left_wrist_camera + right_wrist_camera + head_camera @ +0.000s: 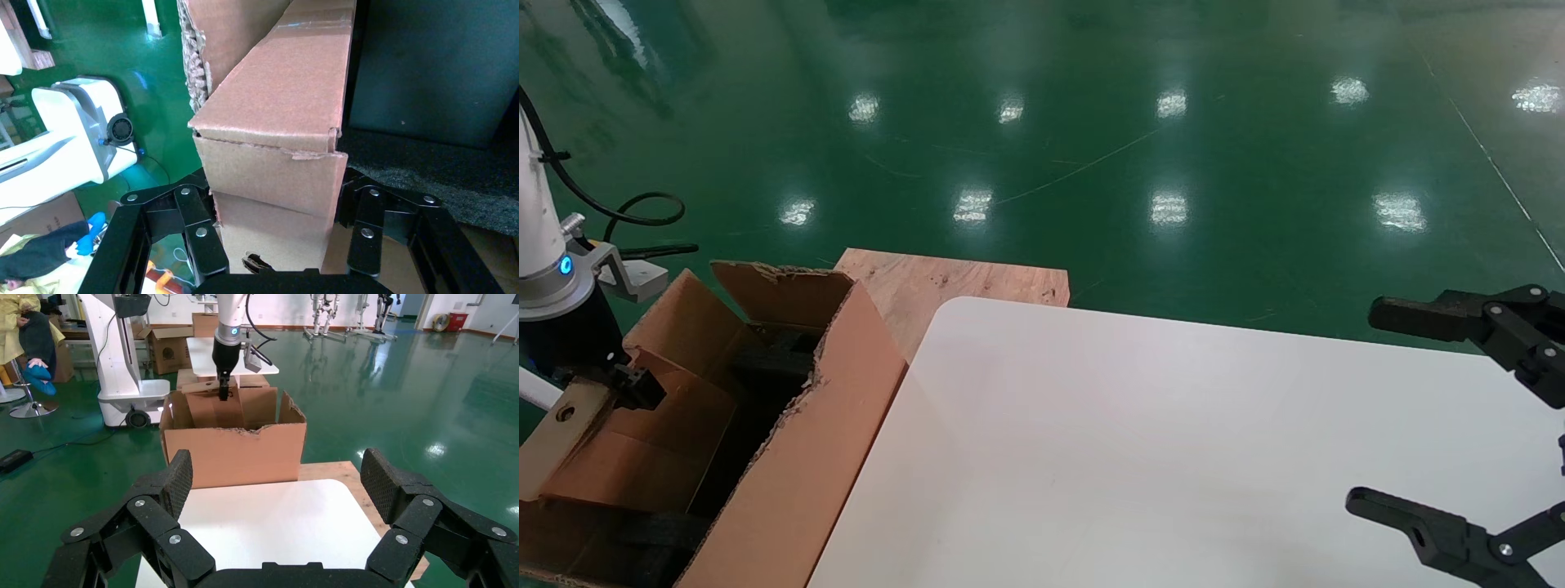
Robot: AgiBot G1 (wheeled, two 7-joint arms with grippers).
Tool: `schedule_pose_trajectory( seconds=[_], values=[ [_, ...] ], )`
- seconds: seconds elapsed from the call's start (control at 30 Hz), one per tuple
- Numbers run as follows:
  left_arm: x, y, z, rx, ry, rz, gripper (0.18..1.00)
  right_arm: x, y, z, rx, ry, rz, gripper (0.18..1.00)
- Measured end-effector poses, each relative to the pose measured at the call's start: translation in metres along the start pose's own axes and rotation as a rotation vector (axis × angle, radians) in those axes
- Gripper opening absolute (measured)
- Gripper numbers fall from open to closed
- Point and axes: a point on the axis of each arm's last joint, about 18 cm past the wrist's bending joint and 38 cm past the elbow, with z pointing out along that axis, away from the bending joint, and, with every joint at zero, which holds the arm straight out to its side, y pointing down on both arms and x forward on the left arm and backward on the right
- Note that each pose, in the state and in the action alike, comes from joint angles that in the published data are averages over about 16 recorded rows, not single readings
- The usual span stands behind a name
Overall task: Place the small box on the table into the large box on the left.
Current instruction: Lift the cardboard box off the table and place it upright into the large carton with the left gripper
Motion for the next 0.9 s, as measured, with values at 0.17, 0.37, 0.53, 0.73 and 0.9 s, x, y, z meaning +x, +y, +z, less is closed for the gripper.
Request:
schedule_pose_trajectory(
  seconds=[0.17, 0.37, 0.53, 0.73, 0.9],
  values=[
    [-0.0004, 0.0026, 0.0034, -0.012, -0.007, -0.009, 0.22, 0.0, 0.0, 0.0, 0.0, 0.0, 0.0, 1.001],
    [-0.0009, 0.004, 0.0053, -0.016, -0.009, -0.023, 0.22, 0.0, 0.0, 0.0, 0.0, 0.0, 0.0, 1.001],
    [-0.0011, 0.0043, 0.0058, -0.015, -0.007, -0.032, 0.224, 0.0, 0.0001, -0.0001, 0.0, 0.0, 0.0, 1.001],
    [-0.001, 0.0045, 0.006, -0.015, -0.005, -0.034, 0.243, 0.0001, 0.0001, -0.0001, 0.0, 0.001, 0.0, 1.001],
    [-0.0011, 0.0045, 0.0058, -0.015, -0.006, -0.032, 0.28, 0.0001, 0.0001, -0.0001, 0.0, 0.001, 0.0, 1.001]
  ],
)
